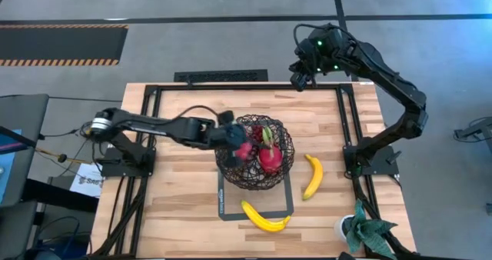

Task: Build produce basket
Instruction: Put the red dragon fruit into the black wire basket, then put the top yellow banana into the black wire basket, then put the yellow banana into the black wire basket

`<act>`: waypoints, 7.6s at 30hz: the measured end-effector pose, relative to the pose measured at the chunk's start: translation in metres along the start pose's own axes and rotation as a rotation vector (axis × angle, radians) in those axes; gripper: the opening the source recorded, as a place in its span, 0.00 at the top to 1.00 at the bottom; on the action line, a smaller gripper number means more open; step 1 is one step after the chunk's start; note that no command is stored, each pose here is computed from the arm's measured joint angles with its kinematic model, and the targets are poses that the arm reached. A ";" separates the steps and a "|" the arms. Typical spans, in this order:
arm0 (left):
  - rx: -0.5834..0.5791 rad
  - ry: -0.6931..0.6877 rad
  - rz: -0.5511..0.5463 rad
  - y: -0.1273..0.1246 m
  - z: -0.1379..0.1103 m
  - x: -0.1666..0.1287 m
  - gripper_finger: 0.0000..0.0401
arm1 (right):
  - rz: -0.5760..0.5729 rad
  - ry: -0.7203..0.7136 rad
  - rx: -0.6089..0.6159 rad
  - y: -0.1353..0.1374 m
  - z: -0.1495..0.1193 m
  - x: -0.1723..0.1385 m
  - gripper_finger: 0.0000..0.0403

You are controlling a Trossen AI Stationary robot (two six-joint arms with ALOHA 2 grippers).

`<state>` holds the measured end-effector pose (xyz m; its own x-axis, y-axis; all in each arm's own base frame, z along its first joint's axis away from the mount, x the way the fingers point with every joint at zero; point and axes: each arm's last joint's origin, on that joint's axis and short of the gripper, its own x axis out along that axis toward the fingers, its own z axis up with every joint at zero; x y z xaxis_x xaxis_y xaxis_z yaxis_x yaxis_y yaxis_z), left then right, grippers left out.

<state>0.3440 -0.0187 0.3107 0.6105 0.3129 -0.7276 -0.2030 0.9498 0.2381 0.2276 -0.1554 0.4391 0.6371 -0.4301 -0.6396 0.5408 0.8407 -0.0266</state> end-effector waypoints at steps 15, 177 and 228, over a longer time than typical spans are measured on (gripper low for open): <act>0.025 0.148 -0.238 -0.034 -0.013 0.080 1.00 | -0.020 0.011 -0.008 -0.006 -0.007 -0.018 0.85; -0.391 0.268 0.459 0.160 -0.066 -0.157 0.70 | -0.164 0.058 -0.475 0.183 -0.056 0.070 0.98; -0.409 0.264 0.450 0.160 -0.066 -0.157 0.70 | 0.038 0.375 -0.626 0.251 -0.085 0.161 0.47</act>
<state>0.1653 0.0837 0.4200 0.2006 0.6185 -0.7597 -0.7004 0.6328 0.3302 0.4189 0.0144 0.2643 0.3577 -0.3501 -0.8658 0.0357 0.9315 -0.3619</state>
